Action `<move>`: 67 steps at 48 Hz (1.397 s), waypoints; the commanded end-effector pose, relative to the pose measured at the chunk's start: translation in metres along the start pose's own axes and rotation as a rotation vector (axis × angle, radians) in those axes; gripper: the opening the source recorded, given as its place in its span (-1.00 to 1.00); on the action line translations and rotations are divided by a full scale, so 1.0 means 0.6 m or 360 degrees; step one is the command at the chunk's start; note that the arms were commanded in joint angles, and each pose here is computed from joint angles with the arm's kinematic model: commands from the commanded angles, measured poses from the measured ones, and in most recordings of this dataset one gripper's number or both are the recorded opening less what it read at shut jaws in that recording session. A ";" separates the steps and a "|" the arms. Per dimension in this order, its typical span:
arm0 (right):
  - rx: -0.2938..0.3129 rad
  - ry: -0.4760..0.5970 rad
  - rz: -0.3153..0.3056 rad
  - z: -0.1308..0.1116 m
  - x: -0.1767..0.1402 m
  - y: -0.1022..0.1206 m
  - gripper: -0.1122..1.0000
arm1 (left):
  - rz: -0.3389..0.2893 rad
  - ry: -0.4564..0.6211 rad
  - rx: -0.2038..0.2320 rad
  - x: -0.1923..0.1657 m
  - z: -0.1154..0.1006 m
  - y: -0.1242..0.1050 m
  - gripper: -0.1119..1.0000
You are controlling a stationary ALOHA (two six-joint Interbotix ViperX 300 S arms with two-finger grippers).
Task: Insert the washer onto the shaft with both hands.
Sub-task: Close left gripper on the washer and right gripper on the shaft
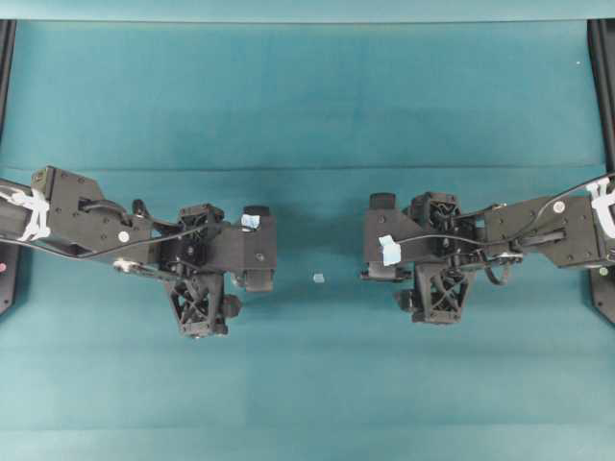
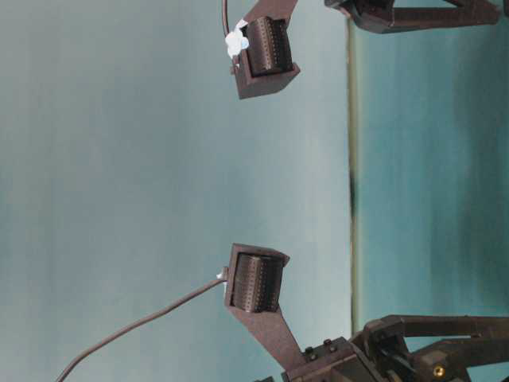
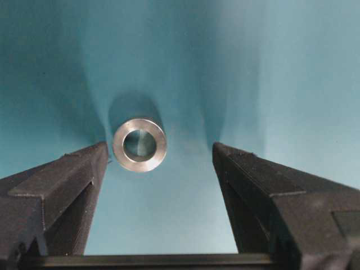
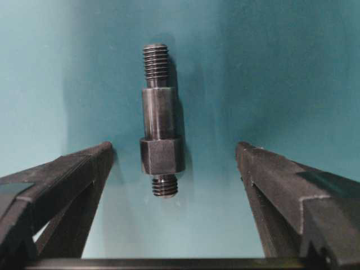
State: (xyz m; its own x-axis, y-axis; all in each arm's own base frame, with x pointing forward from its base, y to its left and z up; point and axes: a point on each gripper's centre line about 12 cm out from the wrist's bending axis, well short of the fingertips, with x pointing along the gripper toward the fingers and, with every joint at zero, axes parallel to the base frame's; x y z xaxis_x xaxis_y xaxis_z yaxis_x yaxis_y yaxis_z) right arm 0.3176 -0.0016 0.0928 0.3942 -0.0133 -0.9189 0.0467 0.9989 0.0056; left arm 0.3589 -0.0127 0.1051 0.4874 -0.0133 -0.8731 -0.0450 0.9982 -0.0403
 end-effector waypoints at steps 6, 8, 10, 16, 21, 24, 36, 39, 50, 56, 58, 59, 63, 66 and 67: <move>-0.0007 -0.0012 0.0001 -0.001 0.000 0.000 0.87 | -0.0001 -0.0024 0.0007 -0.003 0.006 0.000 0.65; -0.0005 -0.0012 0.0001 -0.001 0.000 0.000 0.87 | -0.0002 -0.0024 0.0005 -0.003 0.006 0.000 0.65; -0.0003 -0.0010 0.0001 -0.002 0.000 0.000 0.87 | -0.0001 -0.0029 0.0007 -0.004 0.007 -0.001 0.65; -0.0003 -0.0012 0.0001 -0.001 0.000 0.000 0.87 | -0.0001 -0.0029 0.0007 -0.003 0.008 -0.001 0.65; -0.0002 -0.0010 0.0000 -0.002 0.000 0.000 0.87 | -0.0002 -0.0032 0.0005 -0.003 0.010 -0.001 0.65; 0.0000 -0.0010 0.0001 -0.002 0.000 0.000 0.87 | -0.0002 -0.0039 0.0007 -0.003 0.012 -0.001 0.65; 0.0000 -0.0024 0.0002 0.000 0.000 0.000 0.87 | -0.0003 -0.0051 0.0000 -0.001 0.011 0.000 0.65; 0.0000 -0.0032 0.0003 0.001 0.000 0.000 0.87 | -0.0004 -0.0051 0.0002 -0.001 0.011 -0.001 0.65; 0.0000 -0.0034 0.0003 0.001 0.000 0.000 0.87 | -0.0004 -0.0051 0.0002 -0.002 0.010 -0.001 0.65; -0.0003 -0.0034 0.0003 0.001 0.000 0.000 0.87 | -0.0004 -0.0051 0.0002 -0.002 0.010 -0.001 0.65; 0.0000 -0.0034 0.0003 0.001 0.000 0.000 0.87 | -0.0004 -0.0051 0.0002 -0.002 0.010 -0.001 0.65; 0.0000 -0.0034 0.0003 0.001 0.000 0.000 0.87 | -0.0004 -0.0049 0.0000 -0.002 0.009 -0.001 0.65; 0.0000 -0.0034 0.0003 0.001 0.000 0.000 0.87 | -0.0004 -0.0046 0.0002 -0.001 0.009 -0.001 0.65; 0.0000 -0.0034 0.0003 0.001 0.000 0.000 0.87 | -0.0004 -0.0046 0.0002 -0.001 0.009 -0.001 0.65; 0.0000 -0.0034 0.0003 0.001 0.000 0.000 0.87 | -0.0004 -0.0049 0.0002 -0.002 0.010 -0.001 0.65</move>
State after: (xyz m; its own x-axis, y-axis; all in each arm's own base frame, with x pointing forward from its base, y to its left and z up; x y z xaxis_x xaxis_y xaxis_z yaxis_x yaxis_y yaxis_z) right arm 0.3168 -0.0010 0.0910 0.4041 -0.0118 -0.9147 0.0459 0.9989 0.0074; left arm 0.3605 -0.0127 0.1044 0.4981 -0.0136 -0.8670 -0.0432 0.9982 -0.0405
